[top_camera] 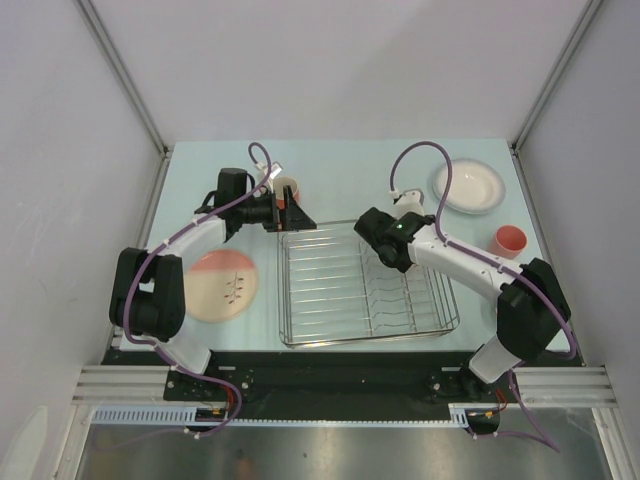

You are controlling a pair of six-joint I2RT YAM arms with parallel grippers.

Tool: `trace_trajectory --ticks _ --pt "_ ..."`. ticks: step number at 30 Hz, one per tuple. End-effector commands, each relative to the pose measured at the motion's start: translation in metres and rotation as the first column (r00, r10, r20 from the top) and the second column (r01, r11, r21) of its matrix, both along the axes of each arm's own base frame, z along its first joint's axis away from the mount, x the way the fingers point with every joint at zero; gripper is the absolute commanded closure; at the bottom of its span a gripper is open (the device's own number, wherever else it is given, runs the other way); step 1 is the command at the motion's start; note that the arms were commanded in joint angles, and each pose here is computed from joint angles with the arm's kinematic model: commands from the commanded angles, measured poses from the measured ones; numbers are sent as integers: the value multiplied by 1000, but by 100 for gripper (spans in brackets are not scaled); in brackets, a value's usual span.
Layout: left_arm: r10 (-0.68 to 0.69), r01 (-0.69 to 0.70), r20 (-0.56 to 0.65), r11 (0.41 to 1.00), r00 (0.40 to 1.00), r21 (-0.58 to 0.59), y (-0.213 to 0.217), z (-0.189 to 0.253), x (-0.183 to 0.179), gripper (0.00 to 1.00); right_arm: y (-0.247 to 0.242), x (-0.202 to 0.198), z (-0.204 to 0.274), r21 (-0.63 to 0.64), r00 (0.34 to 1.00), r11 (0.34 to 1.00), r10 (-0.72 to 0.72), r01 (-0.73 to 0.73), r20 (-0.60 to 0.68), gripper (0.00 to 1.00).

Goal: Load the mixed dishes into the dish rack

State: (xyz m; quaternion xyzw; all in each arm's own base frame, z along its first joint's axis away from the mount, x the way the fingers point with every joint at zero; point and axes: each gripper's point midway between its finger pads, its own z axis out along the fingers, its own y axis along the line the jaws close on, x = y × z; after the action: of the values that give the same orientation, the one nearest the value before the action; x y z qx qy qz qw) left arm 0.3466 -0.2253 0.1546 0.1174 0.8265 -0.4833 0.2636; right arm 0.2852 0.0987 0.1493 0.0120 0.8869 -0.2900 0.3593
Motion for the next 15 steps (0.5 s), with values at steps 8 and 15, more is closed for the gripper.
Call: trace_trajectory --ticks 8,15 --pt "18 -18 10 1000 1000 -4 3 -3 5 0 -6 -1 -8 -9 999 1000 -13 13 35 46" --pt "18 -18 9 1000 1000 -7 3 -4 6 0 -14 -36 -23 -8 999 999 -38 38 -4 47"
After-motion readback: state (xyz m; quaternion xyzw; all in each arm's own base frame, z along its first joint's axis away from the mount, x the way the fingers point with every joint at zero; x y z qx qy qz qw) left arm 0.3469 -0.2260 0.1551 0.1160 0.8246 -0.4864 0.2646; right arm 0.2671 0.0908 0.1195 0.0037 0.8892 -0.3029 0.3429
